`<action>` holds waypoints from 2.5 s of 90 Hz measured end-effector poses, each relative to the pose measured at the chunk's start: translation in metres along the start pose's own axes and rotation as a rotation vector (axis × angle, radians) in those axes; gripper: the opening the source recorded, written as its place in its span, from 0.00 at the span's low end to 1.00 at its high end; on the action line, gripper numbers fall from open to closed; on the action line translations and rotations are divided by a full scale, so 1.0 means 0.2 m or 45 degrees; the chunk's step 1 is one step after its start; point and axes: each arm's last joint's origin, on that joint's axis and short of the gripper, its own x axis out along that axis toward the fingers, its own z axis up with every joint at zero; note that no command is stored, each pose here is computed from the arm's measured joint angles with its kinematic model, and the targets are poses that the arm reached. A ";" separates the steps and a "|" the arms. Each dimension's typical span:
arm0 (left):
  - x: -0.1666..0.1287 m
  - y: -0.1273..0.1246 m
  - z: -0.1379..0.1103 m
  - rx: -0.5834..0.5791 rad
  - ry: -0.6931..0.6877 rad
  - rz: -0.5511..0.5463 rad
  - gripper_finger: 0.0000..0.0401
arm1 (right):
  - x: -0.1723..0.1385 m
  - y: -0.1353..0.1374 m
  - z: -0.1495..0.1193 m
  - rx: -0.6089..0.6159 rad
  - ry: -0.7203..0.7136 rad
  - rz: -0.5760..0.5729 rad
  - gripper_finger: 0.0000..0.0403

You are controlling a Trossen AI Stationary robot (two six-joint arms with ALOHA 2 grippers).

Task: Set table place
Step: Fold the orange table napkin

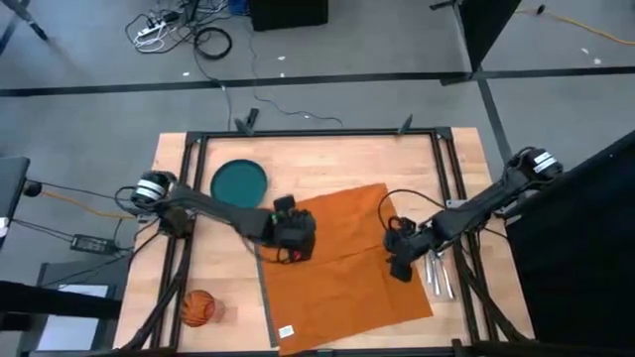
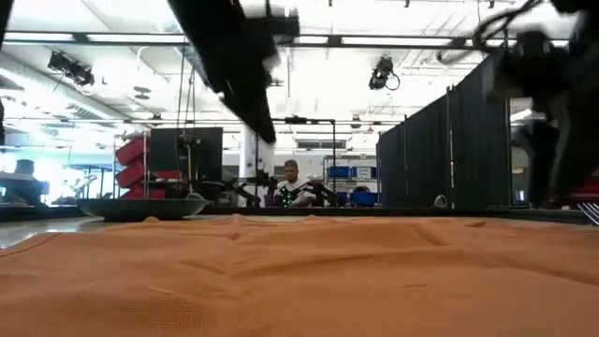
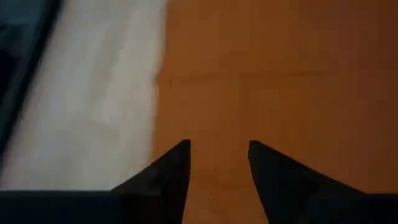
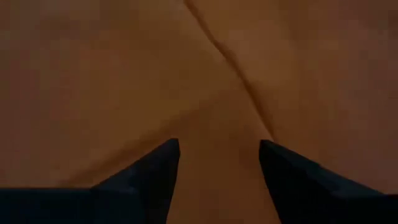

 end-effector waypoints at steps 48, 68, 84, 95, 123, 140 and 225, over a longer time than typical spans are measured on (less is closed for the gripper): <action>0.14 -0.30 -0.43 0.011 0.313 -0.116 0.37 | 0.12 -0.12 -0.07 -0.236 0.133 -0.085 0.45; 0.15 -0.24 -0.47 0.169 0.371 0.014 0.37 | 0.14 -0.05 -0.10 -0.148 0.125 -0.023 0.43; 0.14 -0.22 -0.43 0.223 0.401 0.033 0.37 | 0.11 -0.03 -0.09 -0.144 0.123 0.013 0.43; 0.01 -0.30 -0.34 0.235 0.343 -0.019 0.37 | -0.01 0.01 -0.03 -0.134 0.144 0.099 0.43; -0.12 -0.50 -0.13 0.270 -0.206 -0.257 0.37 | -0.19 0.12 0.05 -0.164 -0.112 0.388 0.43; -0.17 -0.51 -0.07 0.309 -0.250 -0.306 0.37 | -0.20 0.27 0.04 -0.239 -0.244 0.616 0.45; -0.33 -0.93 -0.60 0.192 0.290 -0.486 0.37 | 0.05 0.90 -0.23 -0.386 0.207 0.076 0.55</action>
